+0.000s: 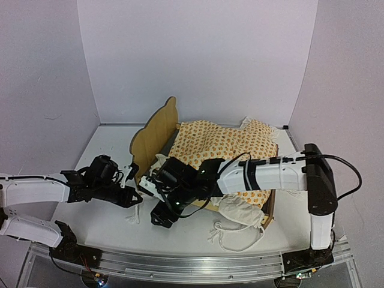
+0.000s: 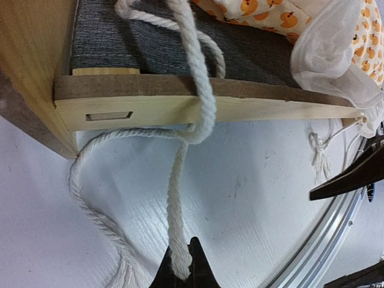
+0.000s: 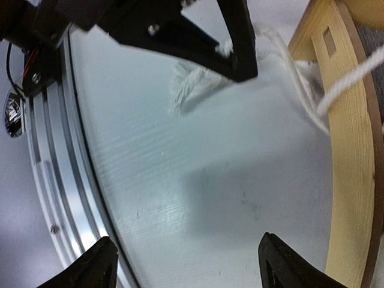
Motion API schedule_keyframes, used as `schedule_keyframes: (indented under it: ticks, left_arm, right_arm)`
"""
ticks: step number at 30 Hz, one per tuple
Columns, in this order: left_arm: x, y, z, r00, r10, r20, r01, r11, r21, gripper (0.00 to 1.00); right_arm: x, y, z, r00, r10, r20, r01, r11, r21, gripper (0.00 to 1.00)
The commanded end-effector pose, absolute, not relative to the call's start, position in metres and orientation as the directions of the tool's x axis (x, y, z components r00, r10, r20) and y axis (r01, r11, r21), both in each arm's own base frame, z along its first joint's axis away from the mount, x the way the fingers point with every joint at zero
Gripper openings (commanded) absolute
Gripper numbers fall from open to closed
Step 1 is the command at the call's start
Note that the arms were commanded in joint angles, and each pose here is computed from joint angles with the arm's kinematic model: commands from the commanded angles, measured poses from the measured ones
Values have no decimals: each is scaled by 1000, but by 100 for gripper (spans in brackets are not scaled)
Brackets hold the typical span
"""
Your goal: Set up the pet bed
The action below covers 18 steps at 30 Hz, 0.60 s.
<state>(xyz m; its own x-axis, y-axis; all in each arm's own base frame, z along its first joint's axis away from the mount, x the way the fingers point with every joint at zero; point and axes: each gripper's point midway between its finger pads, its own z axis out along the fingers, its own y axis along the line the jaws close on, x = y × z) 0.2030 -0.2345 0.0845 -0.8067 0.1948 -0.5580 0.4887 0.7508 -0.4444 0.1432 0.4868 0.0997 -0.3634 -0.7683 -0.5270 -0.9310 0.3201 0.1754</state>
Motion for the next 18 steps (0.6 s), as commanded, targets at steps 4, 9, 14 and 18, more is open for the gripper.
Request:
schedule_keyframes:
  ticks: [4, 9, 14, 18]
  left_arm:
    - [228, -222, 100, -778, 167, -606, 447, 825, -346, 0]
    - [231, -216, 98, -774, 166, -611, 430, 846, -316, 0]
    - [235, -216, 107, -782, 133, -609, 402, 854, -330, 1]
    - [236, -217, 115, -781, 111, -614, 392, 853, -345, 3]
  right_arm:
    - [182, 576, 105, -286, -545, -788, -935, 337, 107, 80]
    - [204, 591, 85, -345, -484, -804, -877, 471, 93, 71]
    - [206, 594, 67, -362, -483, -797, -849, 523, 69, 59]
    - [206, 591, 56, -345, -485, -804, -823, 568, 11, 58]
